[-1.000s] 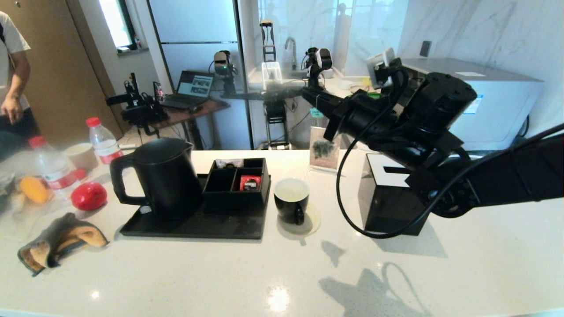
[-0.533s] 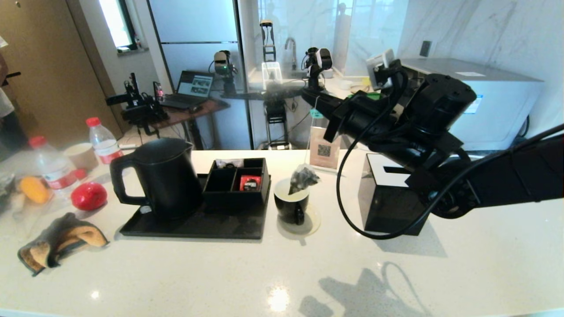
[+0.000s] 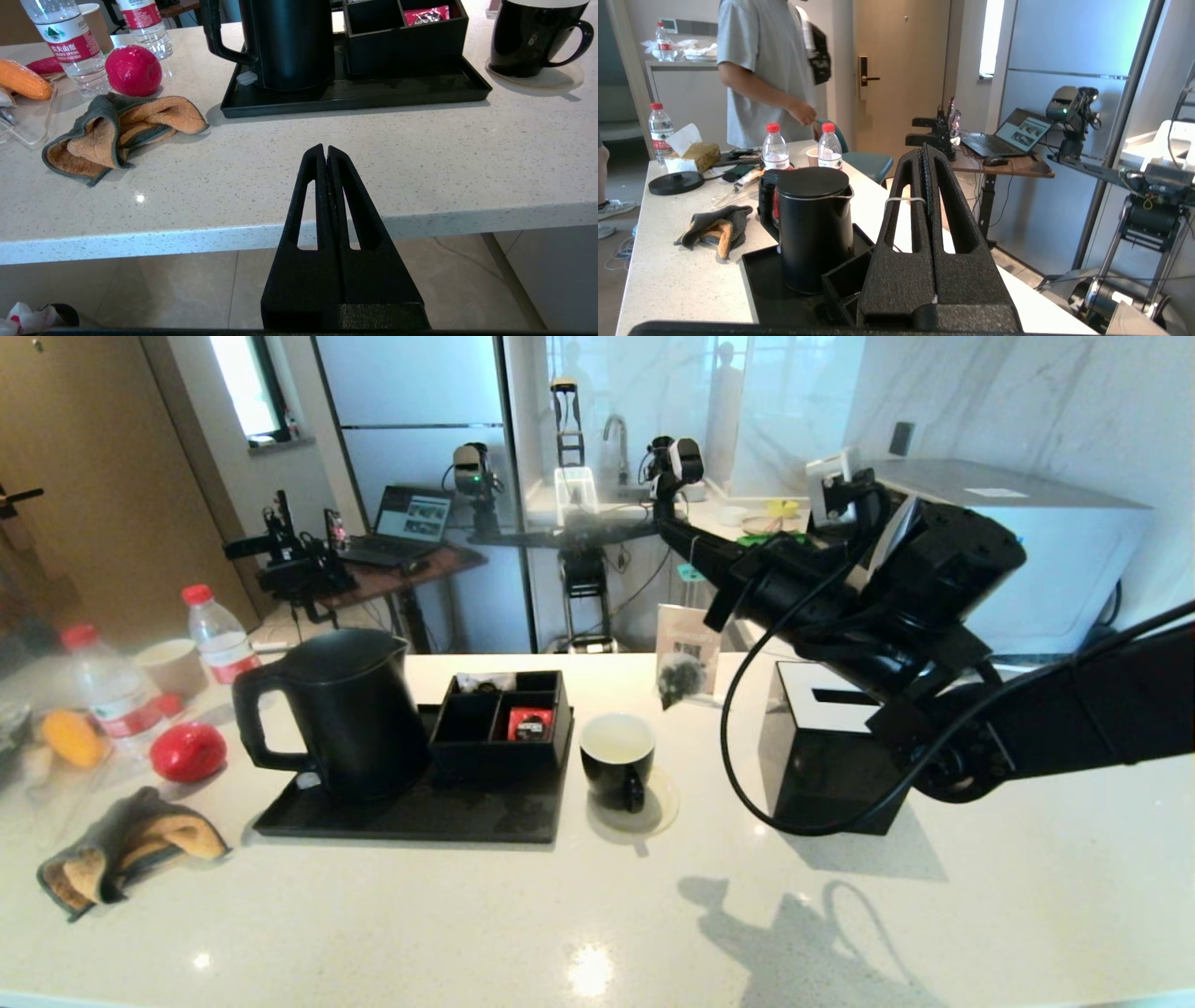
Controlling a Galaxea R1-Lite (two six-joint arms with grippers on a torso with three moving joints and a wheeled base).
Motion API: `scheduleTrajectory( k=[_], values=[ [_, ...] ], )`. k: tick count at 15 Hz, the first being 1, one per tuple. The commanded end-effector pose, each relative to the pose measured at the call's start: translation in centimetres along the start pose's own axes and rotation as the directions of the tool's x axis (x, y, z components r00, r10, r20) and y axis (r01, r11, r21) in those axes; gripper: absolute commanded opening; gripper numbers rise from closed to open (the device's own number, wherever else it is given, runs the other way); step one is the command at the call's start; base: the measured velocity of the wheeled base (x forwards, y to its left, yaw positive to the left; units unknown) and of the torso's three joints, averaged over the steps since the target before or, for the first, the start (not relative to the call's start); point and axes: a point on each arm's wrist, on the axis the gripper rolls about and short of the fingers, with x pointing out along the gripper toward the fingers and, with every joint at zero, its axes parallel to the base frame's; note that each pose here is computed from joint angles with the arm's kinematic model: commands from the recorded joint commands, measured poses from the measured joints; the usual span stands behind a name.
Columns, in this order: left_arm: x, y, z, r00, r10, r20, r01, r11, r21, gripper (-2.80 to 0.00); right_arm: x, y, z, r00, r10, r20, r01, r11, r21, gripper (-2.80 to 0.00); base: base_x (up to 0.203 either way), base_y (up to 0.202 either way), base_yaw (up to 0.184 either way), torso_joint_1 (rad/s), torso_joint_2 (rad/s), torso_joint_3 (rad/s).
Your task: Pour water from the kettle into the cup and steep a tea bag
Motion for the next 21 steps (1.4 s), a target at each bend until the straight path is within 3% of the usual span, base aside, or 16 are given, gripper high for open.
scheduleTrajectory(
  k=[1,17,21],
  values=[
    [0.0,0.0,0.0,1.0,0.001,0.0,-0.001,1.0,0.0,-2.8,-0.1,-0.2,-0.9,1.0,-0.003,-0.007,0.003,0.999,0.033,-2.8,0.0,0.0,0.0,0.0,0.0,0.0],
    [0.0,0.0,0.0,1.0,0.001,0.0,-0.001,1.0,-0.001,-2.8,-0.2,2.7,-5.5,0.996,0.062,-0.063,-0.056,0.994,0.091,-2.8,0.0,0.0,0.0,0.0,0.0,0.0],
    [0.0,0.0,0.0,1.0,0.001,0.0,-0.001,1.0,-0.001,-2.8,0.2,3.3,-8.0,0.992,0.08,-0.099,-0.068,0.991,0.116,-2.8,0.0,0.0,0.0,0.0,0.0,0.0]
  ],
)
